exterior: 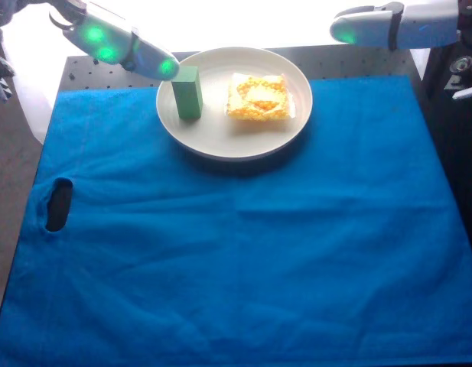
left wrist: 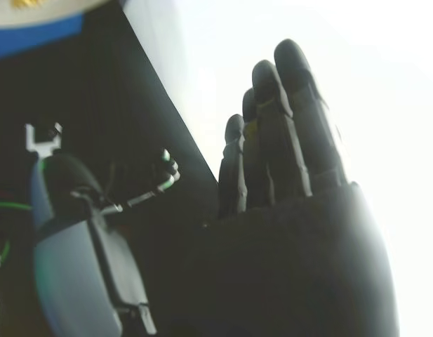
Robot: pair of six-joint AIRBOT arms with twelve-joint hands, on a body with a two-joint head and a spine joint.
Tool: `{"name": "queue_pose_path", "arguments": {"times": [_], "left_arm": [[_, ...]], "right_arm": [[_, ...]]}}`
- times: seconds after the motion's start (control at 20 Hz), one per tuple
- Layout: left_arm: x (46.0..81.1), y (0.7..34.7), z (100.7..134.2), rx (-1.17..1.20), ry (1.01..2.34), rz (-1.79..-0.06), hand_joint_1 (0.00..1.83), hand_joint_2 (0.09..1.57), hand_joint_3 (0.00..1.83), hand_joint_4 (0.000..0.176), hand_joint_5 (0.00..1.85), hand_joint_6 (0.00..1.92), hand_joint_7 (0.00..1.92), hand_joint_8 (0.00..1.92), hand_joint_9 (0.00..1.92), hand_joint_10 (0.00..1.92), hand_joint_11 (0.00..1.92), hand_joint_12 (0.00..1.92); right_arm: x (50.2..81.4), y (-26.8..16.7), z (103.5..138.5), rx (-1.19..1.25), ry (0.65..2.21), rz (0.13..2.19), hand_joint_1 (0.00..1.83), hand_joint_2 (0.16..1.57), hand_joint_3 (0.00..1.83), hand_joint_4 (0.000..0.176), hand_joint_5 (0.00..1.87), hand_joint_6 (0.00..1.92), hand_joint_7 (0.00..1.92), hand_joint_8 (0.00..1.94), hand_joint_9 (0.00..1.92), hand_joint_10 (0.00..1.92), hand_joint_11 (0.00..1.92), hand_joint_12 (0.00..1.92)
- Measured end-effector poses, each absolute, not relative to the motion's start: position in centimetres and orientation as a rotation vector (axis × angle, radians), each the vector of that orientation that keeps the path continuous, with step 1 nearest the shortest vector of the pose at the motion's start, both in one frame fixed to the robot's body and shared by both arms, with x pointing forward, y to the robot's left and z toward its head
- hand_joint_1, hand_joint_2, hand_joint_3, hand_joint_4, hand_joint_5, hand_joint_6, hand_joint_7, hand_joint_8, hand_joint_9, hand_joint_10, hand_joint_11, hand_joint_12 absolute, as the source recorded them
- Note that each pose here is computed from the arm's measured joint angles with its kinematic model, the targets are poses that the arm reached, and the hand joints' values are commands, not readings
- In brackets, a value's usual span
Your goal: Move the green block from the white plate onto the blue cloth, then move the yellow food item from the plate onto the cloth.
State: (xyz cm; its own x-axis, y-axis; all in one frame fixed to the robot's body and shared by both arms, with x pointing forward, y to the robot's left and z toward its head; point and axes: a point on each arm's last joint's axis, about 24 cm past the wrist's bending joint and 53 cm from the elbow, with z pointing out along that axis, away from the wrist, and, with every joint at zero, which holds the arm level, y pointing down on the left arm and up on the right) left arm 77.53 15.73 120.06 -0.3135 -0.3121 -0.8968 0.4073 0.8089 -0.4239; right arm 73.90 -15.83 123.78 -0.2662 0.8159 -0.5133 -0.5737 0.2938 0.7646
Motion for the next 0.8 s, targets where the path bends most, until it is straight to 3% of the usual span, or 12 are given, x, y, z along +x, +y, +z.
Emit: {"name": "queue_pose_path", "arguments": {"times": [0.05, 0.1, 0.45, 0.55, 0.7, 0.8], "left_arm": [[77.9, 15.3, 119.6, 0.084, 1.76, -0.703, 0.67, 0.78, 0.0, 0.01, 0.43, 0.0, 0.4, 0.0, 0.5, 0.0, 0.26, 0.67], [78.1, 15.1, 119.2, 0.089, 1.77, -0.691, 0.7, 0.79, 0.0, 0.0, 0.5, 0.0, 0.42, 0.0, 0.5, 0.0, 0.24, 0.78], [79.2, 14.8, 116.0, 0.126, 1.867, -0.559, 0.81, 0.77, 0.0, 0.0, 0.67, 0.01, 0.61, 0.02, 0.65, 0.02, 0.33, 0.87], [79.4, 14.4, 115.5, 0.137, 1.88, -0.544, 0.78, 0.79, 0.0, 0.0, 0.58, 0.0, 0.59, 0.0, 0.64, 0.01, 0.3, 0.86], [79.6, 13.5, 115.2, 0.142, 1.882, -0.55, 0.78, 0.78, 0.01, 0.0, 0.61, 0.0, 0.57, 0.0, 0.6, 0.0, 0.26, 0.93], [79.8, 13.0, 115.1, 0.131, 1.883, -0.564, 0.77, 0.77, 0.0, 0.0, 0.61, 0.0, 0.55, 0.0, 0.6, 0.0, 0.29, 0.94]], "right_arm": [[73.8, -15.7, 123.8, 0.254, 1.257, 1.358, 0.79, 0.75, 0.0, 0.0, 0.39, 0.0, 0.26, 0.01, 0.28, 0.01, 0.08, 0.61], [73.8, -15.7, 123.7, 0.253, 1.258, 1.357, 0.78, 0.77, 0.0, 0.001, 0.4, 0.0, 0.19, 0.0, 0.23, 0.0, 0.02, 0.67], [73.9, -15.0, 123.3, 0.25, 1.262, 1.365, 0.82, 0.75, 0.0, 0.0, 0.45, 0.01, 0.22, 0.0, 0.24, 0.0, 0.07, 0.58], [73.9, -14.7, 123.2, 0.248, 1.264, 1.369, 0.81, 0.73, 0.0, 0.0, 0.42, 0.0, 0.19, 0.0, 0.22, 0.0, 0.06, 0.51], [73.9, -14.7, 123.3, 0.247, 1.263, 1.369, 0.79, 0.73, 0.0, 0.0, 0.41, 0.0, 0.27, 0.0, 0.29, 0.01, 0.09, 0.53], [73.9, -14.7, 123.2, 0.247, 1.264, 1.369, 0.78, 0.73, 0.0, 0.0, 0.41, 0.0, 0.26, 0.01, 0.28, 0.01, 0.12, 0.44]]}}
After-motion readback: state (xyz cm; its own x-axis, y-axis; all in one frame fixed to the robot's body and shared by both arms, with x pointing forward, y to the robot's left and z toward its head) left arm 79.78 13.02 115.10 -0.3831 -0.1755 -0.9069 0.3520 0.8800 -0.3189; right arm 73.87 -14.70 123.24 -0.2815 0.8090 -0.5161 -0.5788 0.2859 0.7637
